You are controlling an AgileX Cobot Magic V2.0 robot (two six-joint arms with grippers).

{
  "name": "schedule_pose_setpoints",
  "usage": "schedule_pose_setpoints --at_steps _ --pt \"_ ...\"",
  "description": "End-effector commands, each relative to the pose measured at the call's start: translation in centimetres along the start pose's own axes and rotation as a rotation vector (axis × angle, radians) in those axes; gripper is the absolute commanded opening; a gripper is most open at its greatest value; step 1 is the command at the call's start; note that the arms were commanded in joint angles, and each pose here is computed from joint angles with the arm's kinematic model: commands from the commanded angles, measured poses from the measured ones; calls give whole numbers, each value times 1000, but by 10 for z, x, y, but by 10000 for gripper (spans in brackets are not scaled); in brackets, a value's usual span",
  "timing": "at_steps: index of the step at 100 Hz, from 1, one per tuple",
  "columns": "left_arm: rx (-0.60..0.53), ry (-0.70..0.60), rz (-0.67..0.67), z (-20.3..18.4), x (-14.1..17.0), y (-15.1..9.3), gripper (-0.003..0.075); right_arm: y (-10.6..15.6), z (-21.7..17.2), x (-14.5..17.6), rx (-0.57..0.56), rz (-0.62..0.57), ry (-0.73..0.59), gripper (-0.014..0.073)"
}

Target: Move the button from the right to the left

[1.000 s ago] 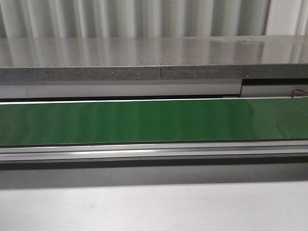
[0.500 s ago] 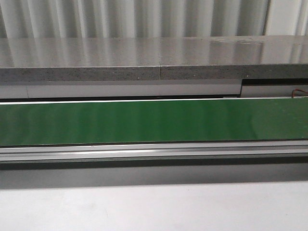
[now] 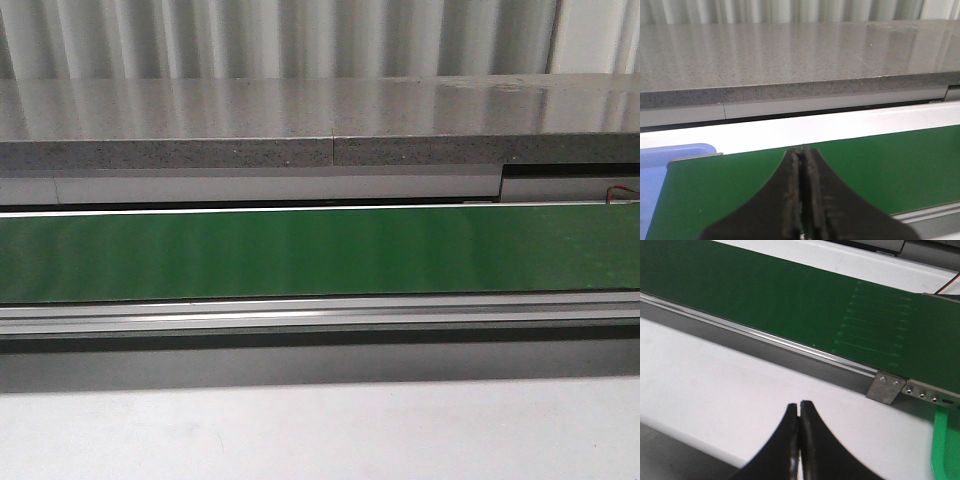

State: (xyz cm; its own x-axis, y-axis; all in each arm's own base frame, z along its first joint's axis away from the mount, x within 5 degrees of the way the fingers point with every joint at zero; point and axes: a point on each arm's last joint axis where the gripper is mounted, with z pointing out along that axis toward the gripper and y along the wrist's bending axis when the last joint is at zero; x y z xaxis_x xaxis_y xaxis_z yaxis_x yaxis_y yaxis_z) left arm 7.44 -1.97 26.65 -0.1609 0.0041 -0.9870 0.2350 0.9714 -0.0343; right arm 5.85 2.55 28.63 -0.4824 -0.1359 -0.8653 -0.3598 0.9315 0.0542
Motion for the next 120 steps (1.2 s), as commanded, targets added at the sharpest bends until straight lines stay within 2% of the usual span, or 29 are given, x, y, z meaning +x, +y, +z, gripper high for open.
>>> schedule_pose_setpoints --at_steps 1,16,24,35,55,68,78,81,120 --pt "-16 -113 -18 -5 -11 1 -20 0 -4 -12 6 -14 -84 -66" --pt "-23 -134 -12 -9 1 2 -20 0 -4 -12 6 -14 -84 -66" --pt "-68 -145 46 -10 6 5 -20 0 -4 -12 6 -14 -84 -66" --pt "-108 -153 -30 -11 17 9 -20 0 -4 -12 6 -14 -84 -66" --pt "-182 -197 66 -16 35 13 -20 0 -4 -12 6 -14 -84 -66" --pt "-206 -234 70 -17 54 14 -20 0 -4 -12 6 -14 -84 -66" --pt "-208 -212 58 -12 71 15 -20 0 -4 -12 6 -14 -82 -66" --pt "-208 -171 51 -11 74 15 -20 0 -4 -12 6 -14 -83 -66" --pt "-207 -153 50 -11 76 15 -20 0 -4 -12 6 -14 -81 -66"
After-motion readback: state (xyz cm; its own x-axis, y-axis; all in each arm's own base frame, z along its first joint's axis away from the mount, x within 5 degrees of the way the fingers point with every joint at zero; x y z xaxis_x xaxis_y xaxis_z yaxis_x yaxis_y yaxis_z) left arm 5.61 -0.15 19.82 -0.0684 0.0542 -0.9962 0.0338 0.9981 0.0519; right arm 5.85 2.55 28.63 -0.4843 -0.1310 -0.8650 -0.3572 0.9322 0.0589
